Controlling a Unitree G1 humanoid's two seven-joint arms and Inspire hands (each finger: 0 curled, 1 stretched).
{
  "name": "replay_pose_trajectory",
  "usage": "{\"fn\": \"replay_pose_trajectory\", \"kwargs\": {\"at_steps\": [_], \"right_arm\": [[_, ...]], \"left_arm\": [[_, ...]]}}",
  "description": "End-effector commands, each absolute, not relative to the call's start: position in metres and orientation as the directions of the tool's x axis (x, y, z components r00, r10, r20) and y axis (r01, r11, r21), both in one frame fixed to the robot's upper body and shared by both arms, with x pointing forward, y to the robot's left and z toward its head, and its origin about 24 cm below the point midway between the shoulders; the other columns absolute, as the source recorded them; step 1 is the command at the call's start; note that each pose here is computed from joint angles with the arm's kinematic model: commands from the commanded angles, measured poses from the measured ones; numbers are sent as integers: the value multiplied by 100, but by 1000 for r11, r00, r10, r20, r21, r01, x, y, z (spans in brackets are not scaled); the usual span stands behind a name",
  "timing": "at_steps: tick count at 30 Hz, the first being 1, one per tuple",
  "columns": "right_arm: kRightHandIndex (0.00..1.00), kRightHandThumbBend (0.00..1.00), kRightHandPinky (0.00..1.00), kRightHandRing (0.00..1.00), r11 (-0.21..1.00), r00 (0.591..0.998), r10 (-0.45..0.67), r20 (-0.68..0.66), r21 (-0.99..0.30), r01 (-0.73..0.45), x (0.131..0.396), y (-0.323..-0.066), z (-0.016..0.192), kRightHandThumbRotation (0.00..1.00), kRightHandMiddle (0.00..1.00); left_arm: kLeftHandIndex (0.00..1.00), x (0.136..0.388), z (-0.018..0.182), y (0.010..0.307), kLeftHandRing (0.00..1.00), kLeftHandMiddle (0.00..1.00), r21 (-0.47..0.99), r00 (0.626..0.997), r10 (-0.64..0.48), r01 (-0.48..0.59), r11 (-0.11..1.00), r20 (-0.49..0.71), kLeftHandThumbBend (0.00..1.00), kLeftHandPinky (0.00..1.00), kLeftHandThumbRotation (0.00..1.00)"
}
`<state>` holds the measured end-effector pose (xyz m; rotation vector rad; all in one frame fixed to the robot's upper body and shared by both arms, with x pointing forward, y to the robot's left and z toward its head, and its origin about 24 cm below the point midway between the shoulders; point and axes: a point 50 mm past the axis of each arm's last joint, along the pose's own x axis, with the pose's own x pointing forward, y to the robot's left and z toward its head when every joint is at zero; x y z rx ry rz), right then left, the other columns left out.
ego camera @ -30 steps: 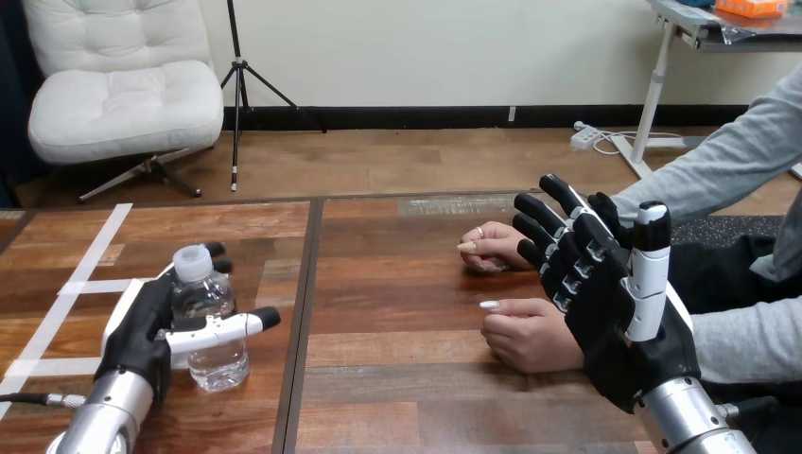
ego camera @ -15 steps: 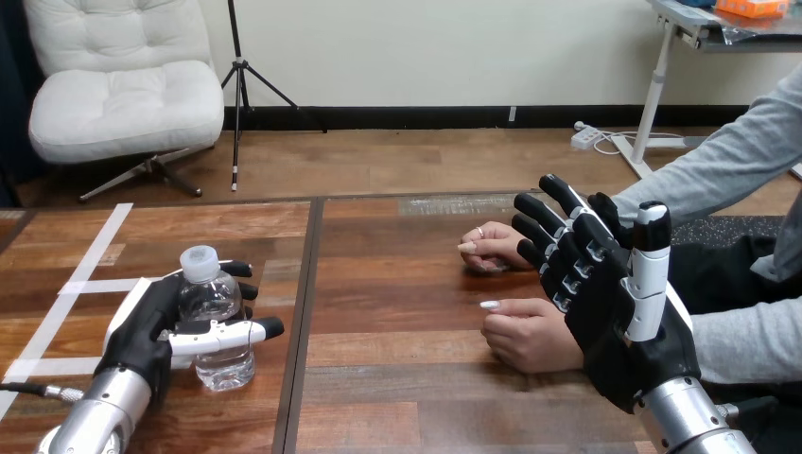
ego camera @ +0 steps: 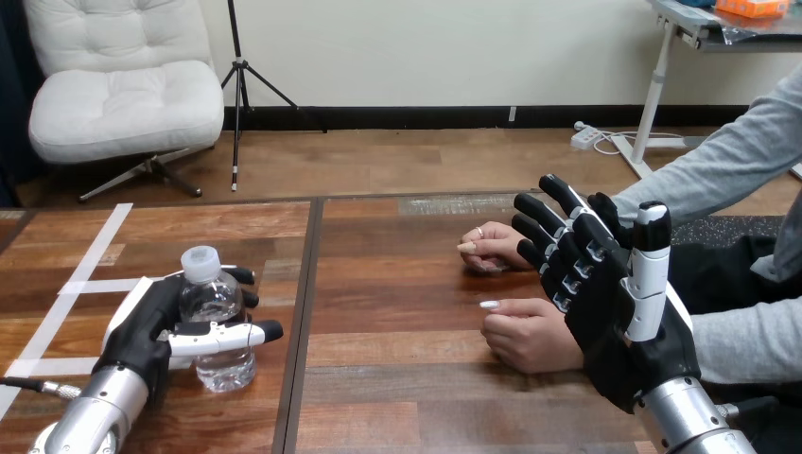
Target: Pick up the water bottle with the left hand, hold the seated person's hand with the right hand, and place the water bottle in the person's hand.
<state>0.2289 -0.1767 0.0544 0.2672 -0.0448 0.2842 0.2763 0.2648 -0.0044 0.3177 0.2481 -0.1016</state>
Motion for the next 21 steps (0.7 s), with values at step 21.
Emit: {"fn": "replay_pose_trajectory", "kwargs": {"at_steps": [21], "right_arm": [[97,100,100,96,920,943,280,179,232,-317,236,-174,75,100,93]], "left_arm": [[42,296,23,263,34,38,387,982,-94,152,910,-165,77,29,0]]}}
